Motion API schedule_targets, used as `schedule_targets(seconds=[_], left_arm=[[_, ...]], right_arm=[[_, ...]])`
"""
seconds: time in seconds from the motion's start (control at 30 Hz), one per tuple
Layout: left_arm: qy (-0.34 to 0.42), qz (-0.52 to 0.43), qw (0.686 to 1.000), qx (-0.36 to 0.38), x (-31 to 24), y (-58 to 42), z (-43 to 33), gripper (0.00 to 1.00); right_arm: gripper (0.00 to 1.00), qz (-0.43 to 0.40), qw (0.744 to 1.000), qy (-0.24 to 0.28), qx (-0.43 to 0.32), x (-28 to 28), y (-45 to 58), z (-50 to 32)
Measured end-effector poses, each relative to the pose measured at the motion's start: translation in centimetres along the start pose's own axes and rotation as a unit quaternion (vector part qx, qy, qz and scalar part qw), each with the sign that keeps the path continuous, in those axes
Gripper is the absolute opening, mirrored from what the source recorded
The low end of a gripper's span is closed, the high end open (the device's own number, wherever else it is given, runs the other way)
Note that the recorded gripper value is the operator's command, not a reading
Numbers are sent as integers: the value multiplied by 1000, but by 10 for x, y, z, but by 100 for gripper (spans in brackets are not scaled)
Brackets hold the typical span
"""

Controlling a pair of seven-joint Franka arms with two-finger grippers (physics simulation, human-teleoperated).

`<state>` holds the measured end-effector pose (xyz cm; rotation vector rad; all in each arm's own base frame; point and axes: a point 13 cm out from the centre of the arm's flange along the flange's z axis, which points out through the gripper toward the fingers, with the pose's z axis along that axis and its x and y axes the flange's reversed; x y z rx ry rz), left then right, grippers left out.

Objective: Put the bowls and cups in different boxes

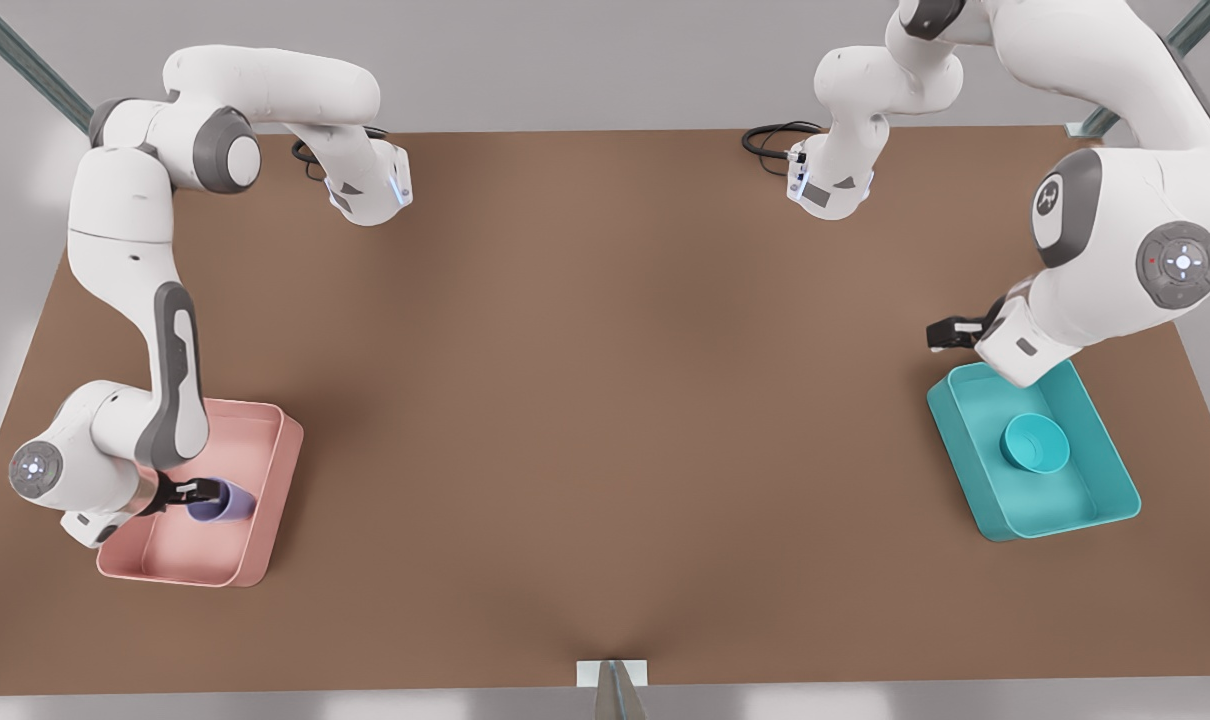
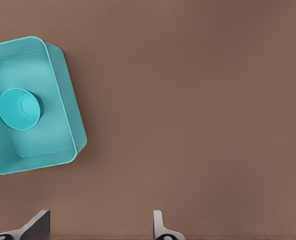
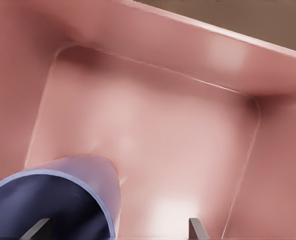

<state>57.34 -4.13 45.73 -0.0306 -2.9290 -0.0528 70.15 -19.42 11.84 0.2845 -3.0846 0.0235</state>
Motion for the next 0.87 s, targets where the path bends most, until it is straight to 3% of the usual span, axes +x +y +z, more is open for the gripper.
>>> schedule_targets(seconds=[0.27,0.4,0.57,0.87], left_arm=[[11,-16,1000,3,-6,21,11,100],[17,-12,1000,4,-7,19,17,100],[23,-6,1000,4,-9,18,24,100],[22,3,1000,4,-8,13,20,100]], right_arm=[[100,-29,999,-36,-7,-10,31,-119],[100,-77,996,-45,-11,-13,133,-220],[100,-82,996,-23,4,59,190,-305],[100,-37,999,7,1,94,203,-327]])
